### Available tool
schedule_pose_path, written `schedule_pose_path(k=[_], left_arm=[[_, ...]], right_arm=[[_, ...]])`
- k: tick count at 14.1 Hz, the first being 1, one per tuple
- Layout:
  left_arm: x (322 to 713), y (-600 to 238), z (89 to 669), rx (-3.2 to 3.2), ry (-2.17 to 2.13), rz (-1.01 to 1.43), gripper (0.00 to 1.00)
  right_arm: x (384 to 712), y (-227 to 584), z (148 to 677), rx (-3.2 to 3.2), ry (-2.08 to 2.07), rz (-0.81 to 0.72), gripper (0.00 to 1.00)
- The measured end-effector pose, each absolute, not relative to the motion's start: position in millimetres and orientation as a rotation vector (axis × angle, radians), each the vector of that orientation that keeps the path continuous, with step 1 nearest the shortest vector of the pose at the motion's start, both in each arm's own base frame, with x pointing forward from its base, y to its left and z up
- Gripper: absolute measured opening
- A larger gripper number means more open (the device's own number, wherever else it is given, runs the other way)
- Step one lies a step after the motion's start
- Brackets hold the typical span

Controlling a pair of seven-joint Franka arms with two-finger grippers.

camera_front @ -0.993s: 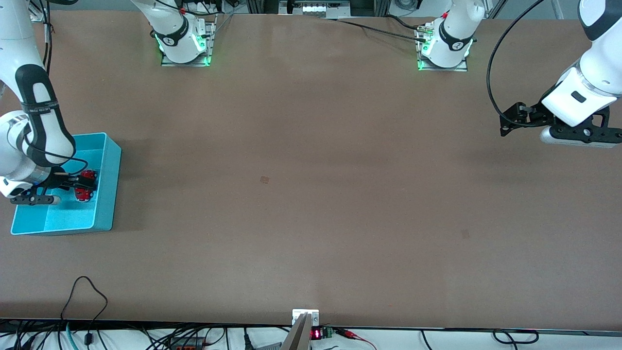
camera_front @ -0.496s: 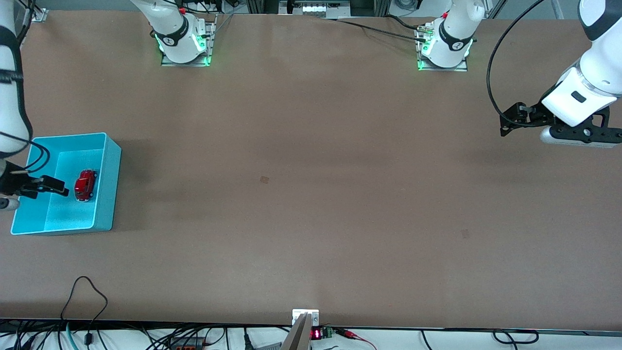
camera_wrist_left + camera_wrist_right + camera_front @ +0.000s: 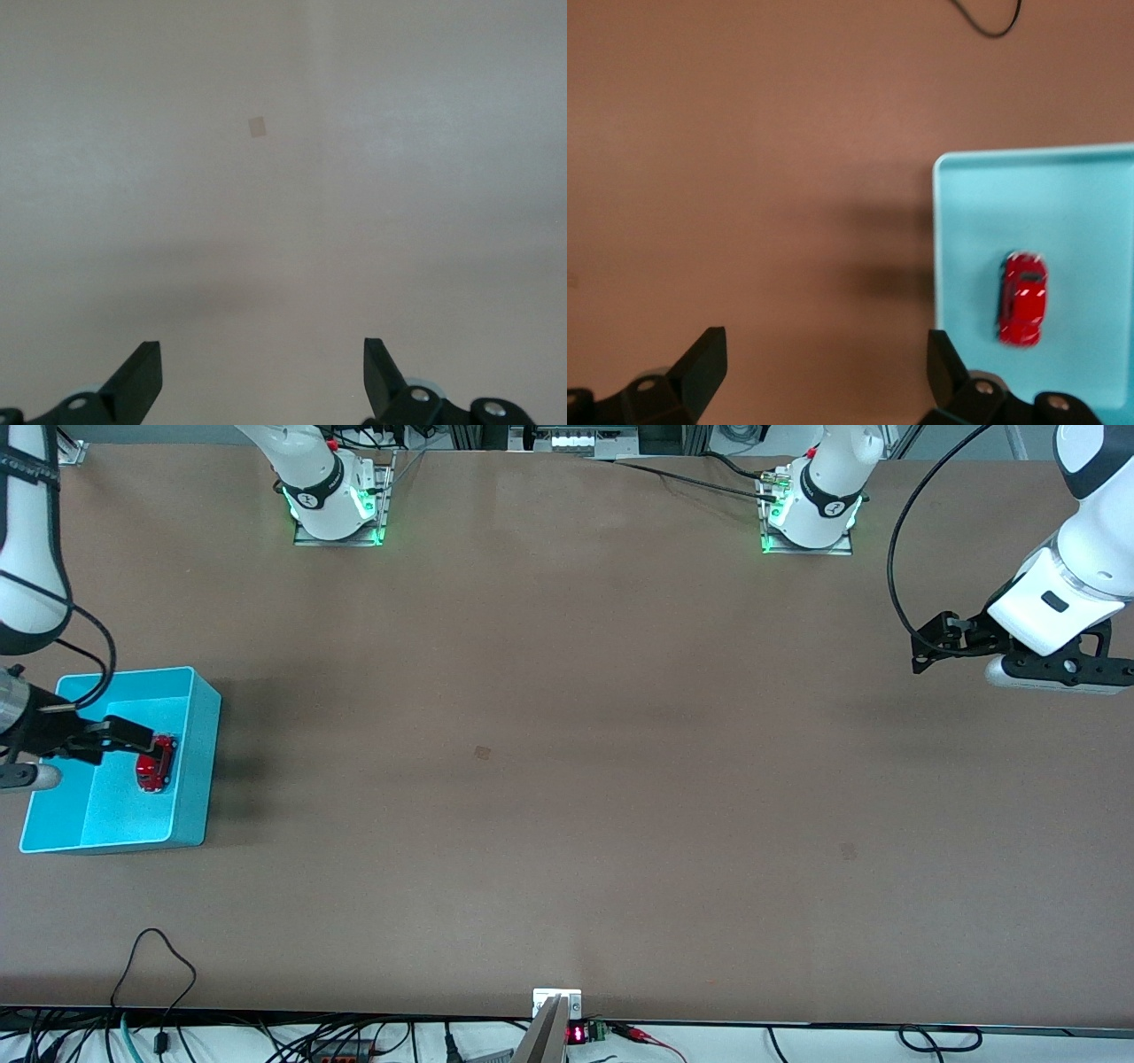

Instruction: Wind red beetle toy and store in blue box

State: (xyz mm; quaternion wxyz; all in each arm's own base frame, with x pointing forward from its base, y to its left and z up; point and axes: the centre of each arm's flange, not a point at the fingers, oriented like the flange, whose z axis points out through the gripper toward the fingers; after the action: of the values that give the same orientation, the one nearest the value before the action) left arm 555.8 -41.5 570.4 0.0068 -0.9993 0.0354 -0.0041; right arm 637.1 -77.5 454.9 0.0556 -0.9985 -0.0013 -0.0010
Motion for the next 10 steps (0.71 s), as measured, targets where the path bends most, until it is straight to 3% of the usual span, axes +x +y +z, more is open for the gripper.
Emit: schedule_pose_path(k=[5,10], left_arm=[[555.8,-41.5,570.4,-3.126,0.111,-0.013,1.00],[555.8,-41.5,570.4,-3.126,0.111,-0.013,1.00]], right_arm=[[587.8,-67.3,521.7,-3.015,0.185,0.194,1.00],[551.0,-67.9,578.1,-3.111,0.185,0.136,1.00]])
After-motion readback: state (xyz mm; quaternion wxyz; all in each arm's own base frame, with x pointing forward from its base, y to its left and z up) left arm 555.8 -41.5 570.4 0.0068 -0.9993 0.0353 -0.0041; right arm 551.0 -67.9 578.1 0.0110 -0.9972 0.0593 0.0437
